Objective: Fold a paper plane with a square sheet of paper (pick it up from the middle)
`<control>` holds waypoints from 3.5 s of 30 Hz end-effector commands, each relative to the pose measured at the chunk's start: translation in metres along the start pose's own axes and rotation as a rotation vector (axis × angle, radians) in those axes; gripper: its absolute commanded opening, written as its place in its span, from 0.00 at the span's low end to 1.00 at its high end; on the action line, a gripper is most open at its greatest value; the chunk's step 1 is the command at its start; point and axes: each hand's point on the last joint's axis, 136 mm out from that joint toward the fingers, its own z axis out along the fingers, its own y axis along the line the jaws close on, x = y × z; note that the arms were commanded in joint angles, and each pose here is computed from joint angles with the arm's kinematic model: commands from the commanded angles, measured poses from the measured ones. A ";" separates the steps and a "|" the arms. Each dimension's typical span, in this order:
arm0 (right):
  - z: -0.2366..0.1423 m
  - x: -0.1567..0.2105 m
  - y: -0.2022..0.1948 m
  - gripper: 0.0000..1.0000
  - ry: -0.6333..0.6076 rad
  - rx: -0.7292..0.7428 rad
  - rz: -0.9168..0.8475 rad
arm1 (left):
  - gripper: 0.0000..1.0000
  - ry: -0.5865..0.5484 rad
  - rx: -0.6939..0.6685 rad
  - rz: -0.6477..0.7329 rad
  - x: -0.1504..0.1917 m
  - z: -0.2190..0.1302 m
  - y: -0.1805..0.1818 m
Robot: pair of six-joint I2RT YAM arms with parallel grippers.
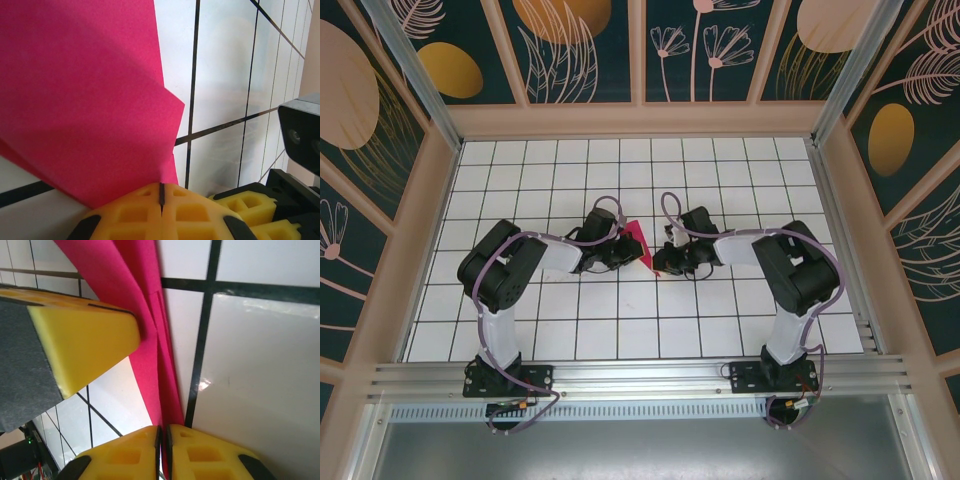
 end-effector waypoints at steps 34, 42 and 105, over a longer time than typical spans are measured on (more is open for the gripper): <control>0.016 0.014 -0.010 0.06 0.124 0.091 -0.083 | 0.00 -0.002 -0.188 -0.049 0.005 0.005 0.049; 0.011 0.030 -0.023 0.06 0.156 0.120 -0.059 | 0.00 -0.006 -0.233 -0.063 0.006 0.003 0.059; 0.015 0.023 -0.046 0.05 0.117 0.203 -0.059 | 0.15 -0.072 -0.032 0.255 -0.034 -0.017 -0.038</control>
